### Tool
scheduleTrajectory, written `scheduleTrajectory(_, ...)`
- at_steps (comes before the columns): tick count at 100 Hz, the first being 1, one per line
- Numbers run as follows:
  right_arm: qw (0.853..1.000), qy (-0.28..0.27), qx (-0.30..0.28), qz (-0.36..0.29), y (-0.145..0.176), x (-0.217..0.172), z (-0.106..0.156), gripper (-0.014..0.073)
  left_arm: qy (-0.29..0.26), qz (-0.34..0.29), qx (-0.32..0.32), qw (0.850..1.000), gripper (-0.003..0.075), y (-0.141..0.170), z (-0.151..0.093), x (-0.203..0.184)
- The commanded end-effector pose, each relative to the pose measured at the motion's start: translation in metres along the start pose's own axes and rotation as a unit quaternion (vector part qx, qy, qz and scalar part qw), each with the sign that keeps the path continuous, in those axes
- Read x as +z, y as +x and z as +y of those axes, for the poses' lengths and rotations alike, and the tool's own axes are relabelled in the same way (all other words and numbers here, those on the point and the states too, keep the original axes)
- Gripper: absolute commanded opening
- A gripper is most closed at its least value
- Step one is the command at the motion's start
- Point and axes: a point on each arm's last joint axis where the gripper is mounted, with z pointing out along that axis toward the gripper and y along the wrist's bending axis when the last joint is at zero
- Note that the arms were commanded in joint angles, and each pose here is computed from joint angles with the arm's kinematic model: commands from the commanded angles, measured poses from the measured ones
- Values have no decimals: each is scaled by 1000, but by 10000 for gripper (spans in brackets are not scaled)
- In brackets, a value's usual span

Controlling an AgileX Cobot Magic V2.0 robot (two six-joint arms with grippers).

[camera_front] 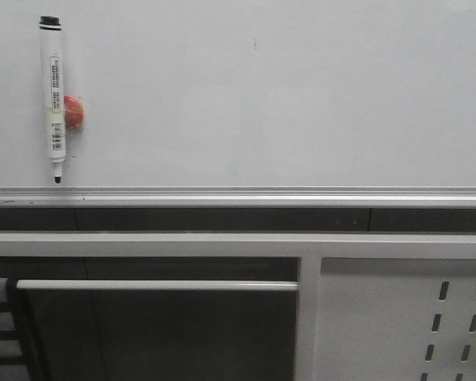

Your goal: Write number 1 on whiteboard

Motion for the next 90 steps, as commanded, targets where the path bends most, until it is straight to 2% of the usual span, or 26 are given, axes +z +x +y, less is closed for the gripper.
scheduleTrajectory(1,1000,5,-13,-20,4,1,0,-74,-12,-56,10,998,-18,-4,1,0)
scheduleTrajectory(10,998,4,-13,-54,-2,1,0,-74,-20,-114,10,993,-18,-14,2,-2)
scheduleTrajectory(20,994,2,-13,-106,-12,-1,0,-74,-31,-190,10,981,-18,-28,4,-6)
scheduleTrajectory(34,986,1,-13,-169,-23,-4,1,-74,-41,-254,10,966,-18,-38,5,-11)
scheduleTrajectory(63,973,-1,-13,-229,-33,-8,1,-74,-41,-273,-14,961,-18,-41,6,-13)
scheduleTrajectory(82,960,-2,-13,-279,-41,-13,2,-74,-38,-276,-90,956,-18,-41,10,-13)
scheduleTrajectory(90,954,-2,-13,-300,-45,-15,2,-74,-40,-291,-136,946,-18,-43,13,-15)
